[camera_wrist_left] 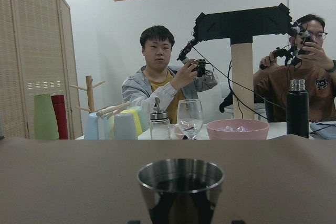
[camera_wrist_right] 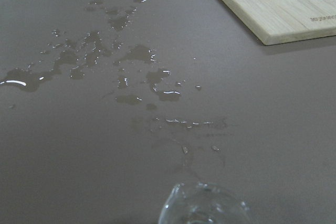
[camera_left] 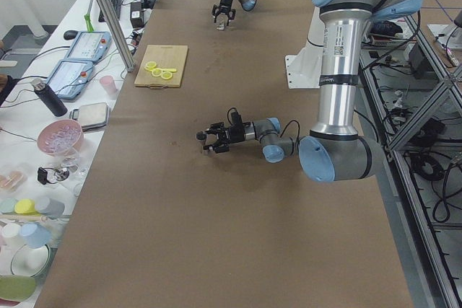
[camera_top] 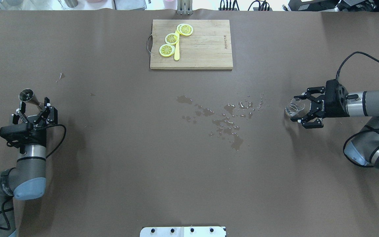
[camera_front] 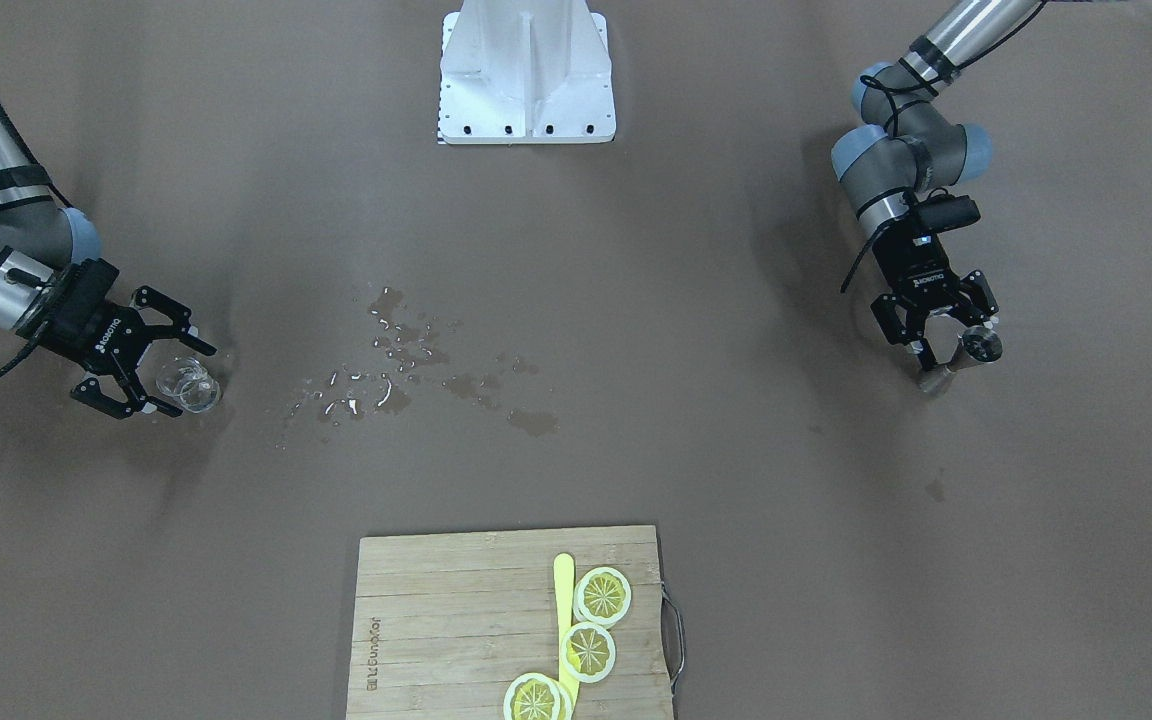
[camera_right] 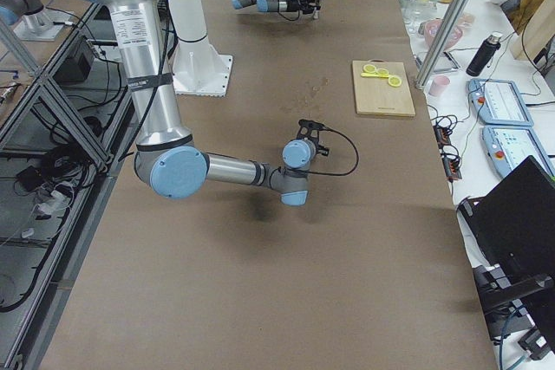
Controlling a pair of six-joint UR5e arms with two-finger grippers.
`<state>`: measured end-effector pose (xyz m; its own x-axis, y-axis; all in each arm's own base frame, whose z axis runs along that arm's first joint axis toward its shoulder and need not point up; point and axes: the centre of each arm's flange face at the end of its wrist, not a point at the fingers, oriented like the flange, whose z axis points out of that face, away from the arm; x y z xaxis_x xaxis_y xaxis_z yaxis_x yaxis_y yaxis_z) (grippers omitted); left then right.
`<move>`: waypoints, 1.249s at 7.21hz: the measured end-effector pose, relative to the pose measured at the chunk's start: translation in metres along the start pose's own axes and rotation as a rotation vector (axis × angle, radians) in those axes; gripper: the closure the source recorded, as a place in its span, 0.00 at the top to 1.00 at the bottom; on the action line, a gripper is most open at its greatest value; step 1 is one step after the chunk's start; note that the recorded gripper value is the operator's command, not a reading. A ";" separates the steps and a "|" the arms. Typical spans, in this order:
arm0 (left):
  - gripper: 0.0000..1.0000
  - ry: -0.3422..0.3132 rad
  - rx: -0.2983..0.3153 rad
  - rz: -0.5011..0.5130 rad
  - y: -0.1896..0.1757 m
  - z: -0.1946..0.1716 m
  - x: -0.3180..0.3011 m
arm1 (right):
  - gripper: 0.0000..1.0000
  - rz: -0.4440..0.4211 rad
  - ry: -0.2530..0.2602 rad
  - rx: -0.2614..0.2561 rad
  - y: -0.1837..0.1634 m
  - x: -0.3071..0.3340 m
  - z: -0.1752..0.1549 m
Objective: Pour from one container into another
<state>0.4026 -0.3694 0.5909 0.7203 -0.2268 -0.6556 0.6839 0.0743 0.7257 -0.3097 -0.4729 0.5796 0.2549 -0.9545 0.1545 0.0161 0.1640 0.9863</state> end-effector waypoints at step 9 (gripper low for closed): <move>0.99 0.122 -0.061 0.010 -0.114 -0.083 -0.043 | 1.00 0.062 0.005 0.042 -0.019 0.015 -0.015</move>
<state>0.3035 -0.2877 0.5190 0.7332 -0.1059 -0.6717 0.6798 0.1354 0.7208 -0.2916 -0.4868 0.5627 0.2588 -0.9416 0.2154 -0.0404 0.2123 0.9764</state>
